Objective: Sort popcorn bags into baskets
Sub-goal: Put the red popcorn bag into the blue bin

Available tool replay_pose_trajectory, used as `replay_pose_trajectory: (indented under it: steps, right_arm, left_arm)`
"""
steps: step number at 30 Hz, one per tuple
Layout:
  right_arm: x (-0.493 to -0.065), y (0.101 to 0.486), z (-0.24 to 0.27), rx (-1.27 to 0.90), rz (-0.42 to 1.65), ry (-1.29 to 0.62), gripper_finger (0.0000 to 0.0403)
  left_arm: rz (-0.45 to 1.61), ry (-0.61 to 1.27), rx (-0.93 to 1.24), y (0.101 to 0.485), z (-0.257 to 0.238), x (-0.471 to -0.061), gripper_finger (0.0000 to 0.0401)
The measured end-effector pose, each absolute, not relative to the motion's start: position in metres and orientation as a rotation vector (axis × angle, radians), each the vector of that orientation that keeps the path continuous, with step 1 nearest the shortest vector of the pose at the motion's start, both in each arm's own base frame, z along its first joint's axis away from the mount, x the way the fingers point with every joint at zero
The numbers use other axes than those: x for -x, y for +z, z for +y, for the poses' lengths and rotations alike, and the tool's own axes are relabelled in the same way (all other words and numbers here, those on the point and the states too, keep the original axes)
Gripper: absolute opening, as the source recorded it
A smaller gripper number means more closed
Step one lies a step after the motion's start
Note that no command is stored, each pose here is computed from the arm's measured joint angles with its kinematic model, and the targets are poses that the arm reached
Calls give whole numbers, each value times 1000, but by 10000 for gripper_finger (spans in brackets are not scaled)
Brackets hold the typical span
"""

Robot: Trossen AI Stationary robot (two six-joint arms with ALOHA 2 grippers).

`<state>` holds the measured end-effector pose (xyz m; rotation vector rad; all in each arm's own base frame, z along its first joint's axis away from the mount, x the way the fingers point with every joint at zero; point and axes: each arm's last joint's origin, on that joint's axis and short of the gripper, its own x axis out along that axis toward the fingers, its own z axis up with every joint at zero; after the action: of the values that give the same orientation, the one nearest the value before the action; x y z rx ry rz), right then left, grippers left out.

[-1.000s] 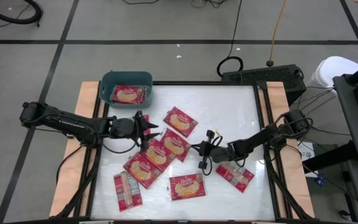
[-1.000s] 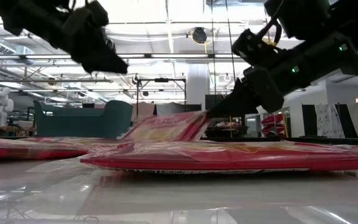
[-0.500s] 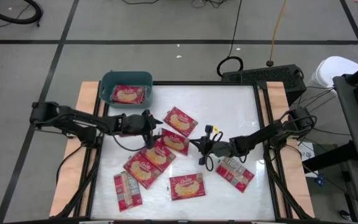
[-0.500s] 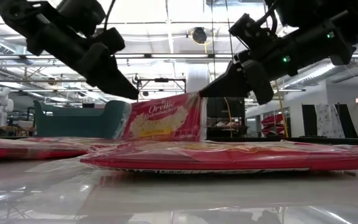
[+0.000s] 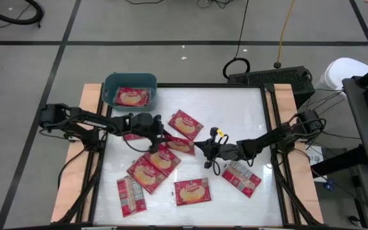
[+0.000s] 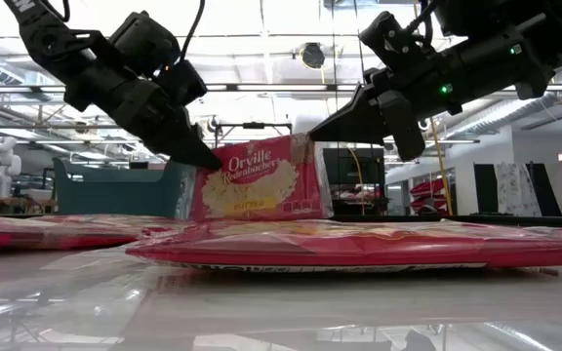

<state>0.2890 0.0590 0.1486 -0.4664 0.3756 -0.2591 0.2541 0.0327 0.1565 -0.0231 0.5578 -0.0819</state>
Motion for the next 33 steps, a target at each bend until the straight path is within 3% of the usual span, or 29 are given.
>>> replay_pose_trajectory:
  steps: [4, 9, 16, 24, 33]
  right_arm:
    - [-289, 149, 59, 464, 369, -269, 0]
    - [-289, 154, 61, 456, 332, -348, 8]
    - [-284, 160, 68, 440, 301, -526, 59]
    - [-283, 160, 68, 178, 227, -589, 101]
    - [-285, 158, 74, -34, 207, -403, 111]
  left_arm:
    - [556, -115, 34, 157, 33, -254, 21]
    - [558, -97, 24, 169, 36, -248, 32]
    - [627, -48, -44, 214, 40, -231, 19]
    - [645, 82, -128, 265, 39, -203, 19]
    - [607, 204, -185, 313, 40, -164, 22]
